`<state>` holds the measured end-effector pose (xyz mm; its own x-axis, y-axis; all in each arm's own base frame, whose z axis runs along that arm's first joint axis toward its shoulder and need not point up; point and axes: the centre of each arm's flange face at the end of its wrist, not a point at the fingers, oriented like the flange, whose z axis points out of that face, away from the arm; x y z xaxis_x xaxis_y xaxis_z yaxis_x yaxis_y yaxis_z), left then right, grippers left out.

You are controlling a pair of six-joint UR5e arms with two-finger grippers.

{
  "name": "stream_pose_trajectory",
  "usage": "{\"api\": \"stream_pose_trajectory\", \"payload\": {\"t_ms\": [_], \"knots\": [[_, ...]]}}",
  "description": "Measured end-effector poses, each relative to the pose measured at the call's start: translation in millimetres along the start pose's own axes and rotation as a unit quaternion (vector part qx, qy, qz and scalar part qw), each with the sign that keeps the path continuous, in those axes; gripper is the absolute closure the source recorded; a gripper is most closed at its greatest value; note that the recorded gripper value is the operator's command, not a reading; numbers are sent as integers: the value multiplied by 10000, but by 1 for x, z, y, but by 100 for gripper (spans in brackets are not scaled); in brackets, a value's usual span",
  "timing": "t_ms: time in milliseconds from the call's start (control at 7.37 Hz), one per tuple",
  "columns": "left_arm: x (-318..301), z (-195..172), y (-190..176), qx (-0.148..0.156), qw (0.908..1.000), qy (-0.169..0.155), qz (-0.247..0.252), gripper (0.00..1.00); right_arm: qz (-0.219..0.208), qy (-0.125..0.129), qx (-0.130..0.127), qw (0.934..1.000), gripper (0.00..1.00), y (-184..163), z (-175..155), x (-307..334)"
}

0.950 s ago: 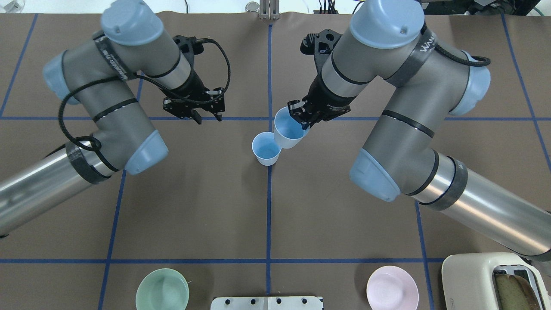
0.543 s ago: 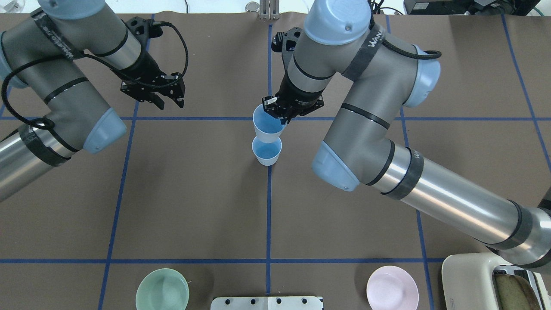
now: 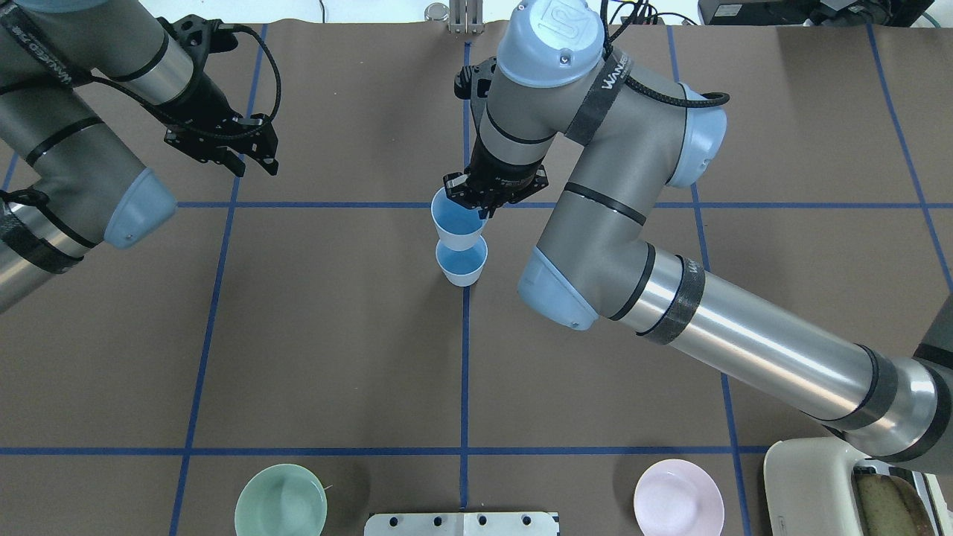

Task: Stack blue cups with both arms
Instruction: 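Lower the right gripper's cup into the standing cup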

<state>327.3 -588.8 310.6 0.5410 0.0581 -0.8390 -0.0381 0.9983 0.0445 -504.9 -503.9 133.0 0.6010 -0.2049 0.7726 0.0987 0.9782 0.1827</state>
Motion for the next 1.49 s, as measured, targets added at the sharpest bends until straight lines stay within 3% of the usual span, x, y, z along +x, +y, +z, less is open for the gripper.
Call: {"api": "stream_pose_trajectory", "payload": {"t_ms": [1221, 1493], "knots": [[-4, 2, -1, -18, 10000, -22, -15, 44, -48, 97, -63, 9999, 90, 14, 18, 0], [-4, 2, -1, -13, 10000, -21, -16, 44, -54, 97, -75, 9999, 39, 14, 20, 0]]}}
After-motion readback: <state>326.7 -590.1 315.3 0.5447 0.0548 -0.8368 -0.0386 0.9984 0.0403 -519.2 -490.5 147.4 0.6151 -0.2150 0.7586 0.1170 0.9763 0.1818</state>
